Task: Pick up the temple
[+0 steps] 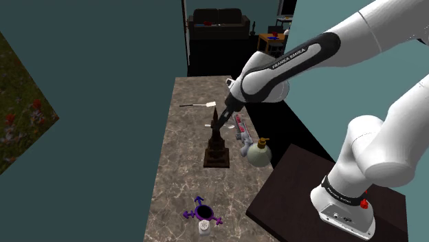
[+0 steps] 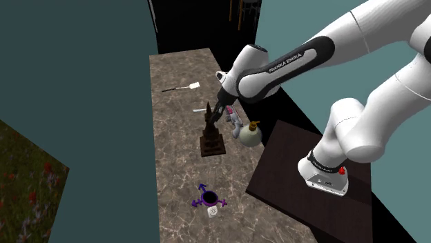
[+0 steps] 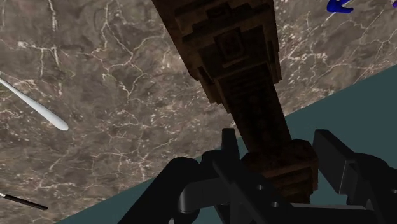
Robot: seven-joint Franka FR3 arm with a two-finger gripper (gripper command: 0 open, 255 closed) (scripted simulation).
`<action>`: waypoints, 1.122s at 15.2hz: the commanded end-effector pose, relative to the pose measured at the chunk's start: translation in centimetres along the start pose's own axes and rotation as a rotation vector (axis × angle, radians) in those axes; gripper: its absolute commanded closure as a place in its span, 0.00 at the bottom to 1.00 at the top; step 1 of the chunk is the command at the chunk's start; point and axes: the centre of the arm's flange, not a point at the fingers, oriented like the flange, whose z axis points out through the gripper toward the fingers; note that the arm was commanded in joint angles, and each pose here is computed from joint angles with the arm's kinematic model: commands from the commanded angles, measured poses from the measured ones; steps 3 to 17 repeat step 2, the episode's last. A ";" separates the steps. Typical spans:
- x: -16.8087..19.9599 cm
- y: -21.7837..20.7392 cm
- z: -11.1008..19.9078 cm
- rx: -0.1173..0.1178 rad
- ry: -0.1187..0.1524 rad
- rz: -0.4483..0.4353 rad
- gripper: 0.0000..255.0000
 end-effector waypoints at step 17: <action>0.3 -0.1 -0.7 -0.001 0.001 0.000 1.00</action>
